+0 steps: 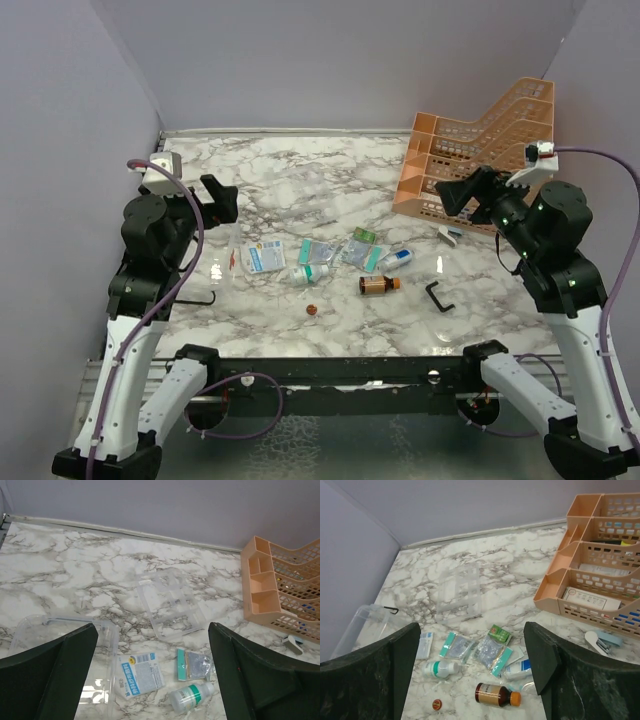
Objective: Organize the medicine kit
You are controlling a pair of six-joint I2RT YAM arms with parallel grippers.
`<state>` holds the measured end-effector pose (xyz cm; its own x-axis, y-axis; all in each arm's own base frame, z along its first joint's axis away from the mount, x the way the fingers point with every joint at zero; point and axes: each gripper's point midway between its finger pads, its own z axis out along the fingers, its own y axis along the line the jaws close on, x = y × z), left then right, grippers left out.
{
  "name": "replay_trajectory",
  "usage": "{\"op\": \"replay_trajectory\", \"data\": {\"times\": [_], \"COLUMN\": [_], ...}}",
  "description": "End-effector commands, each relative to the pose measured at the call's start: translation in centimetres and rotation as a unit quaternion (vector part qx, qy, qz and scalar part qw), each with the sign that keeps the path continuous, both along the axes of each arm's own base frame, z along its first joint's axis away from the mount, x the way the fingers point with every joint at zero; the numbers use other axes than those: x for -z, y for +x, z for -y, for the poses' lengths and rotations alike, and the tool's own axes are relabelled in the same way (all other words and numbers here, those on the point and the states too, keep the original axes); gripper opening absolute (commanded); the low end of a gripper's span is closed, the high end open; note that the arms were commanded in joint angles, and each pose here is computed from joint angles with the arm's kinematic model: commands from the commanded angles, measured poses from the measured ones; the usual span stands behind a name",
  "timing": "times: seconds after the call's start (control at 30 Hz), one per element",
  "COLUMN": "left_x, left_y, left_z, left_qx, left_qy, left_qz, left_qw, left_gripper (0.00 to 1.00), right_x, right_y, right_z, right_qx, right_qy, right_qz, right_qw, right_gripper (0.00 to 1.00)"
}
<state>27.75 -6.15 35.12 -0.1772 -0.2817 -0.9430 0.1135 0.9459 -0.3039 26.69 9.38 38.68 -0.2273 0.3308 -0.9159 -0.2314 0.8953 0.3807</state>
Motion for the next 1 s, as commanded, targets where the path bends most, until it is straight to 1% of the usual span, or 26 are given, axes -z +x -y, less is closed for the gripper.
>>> {"op": "replay_trajectory", "data": {"times": [0.0, 0.13, 0.2, 0.27, 0.4, 0.53, 0.67, 0.77, 0.83, 0.9, 0.97], "left_x": [-1.2, 0.1, 1.3, 3.3, 6.7, 9.9, 12.4, 14.4, 15.5, 16.3, 16.7], "left_y": [0.4, 1.5, 2.1, 2.6, 3.5, 3.5, 3.0, 2.2, 2.3, 3.0, 4.5], "left_z": [0.7, 0.8, 0.8, 0.3, 0.1, -1.2, -2.4, -3.4, -3.9, -4.1, -3.7], "left_qx": [0.025, 0.02, 0.014, -0.013, -0.048, -0.106, -0.154, -0.185, -0.192, -0.191, -0.165], "left_qy": [-0.021, -0.039, -0.05, -0.068, -0.092, -0.101, -0.111, -0.11, -0.103, -0.092, -0.077], "left_qz": [0.022, -0.01, -0.032, -0.075, -0.156, -0.22, -0.268, -0.292, -0.301, -0.306, -0.304], "left_qw": [0.999, 0.999, 0.998, 0.995, 0.982, 0.964, 0.945, 0.932, 0.929, 0.928, 0.935], "left_gripper": [0.98, 0.99, 0.99, 0.99, 0.99, 0.98, 0.89, 0.85, 0.85, 0.84, 0.84], "right_x": [0.1, 1.2, 1.2, 0.8, 0.6, 1.6, 2.3, 2.8, 3.2, 3.4, 3.6], "right_y": [0.5, 1.6, 1.7, 1.7, 1.5, 1.3, 1.0, 0.9, 0.8, 0.9, 1.0], "right_z": [-1.2, -0.6, -0.8, -1.4, -2.2, -2.7, -3.5, -4.0, -4.3, -4.6, -4.8], "right_qx": [-0.031, 0.001, -0.004, -0.025, -0.042, -0.054, -0.077, -0.096, -0.11, -0.118, -0.123], "right_qy": [0.038, 0.066, 0.074, 0.08, 0.102, 0.104, 0.109, 0.105, 0.101, 0.103, 0.106], "right_qz": [0.001, -0.031, -0.032, -0.025, -0.04, -0.06, -0.072, -0.074, -0.074, -0.075, -0.079], "right_qw": [0.999, 0.997, 0.997, 0.996, 0.993, 0.991, 0.988, 0.987, 0.986, 0.985, 0.984], "right_gripper": [0.86, 0.87, 0.87, 0.85, 0.84, 0.82, 0.79, 0.78, 0.78, 0.77, 0.77]}}
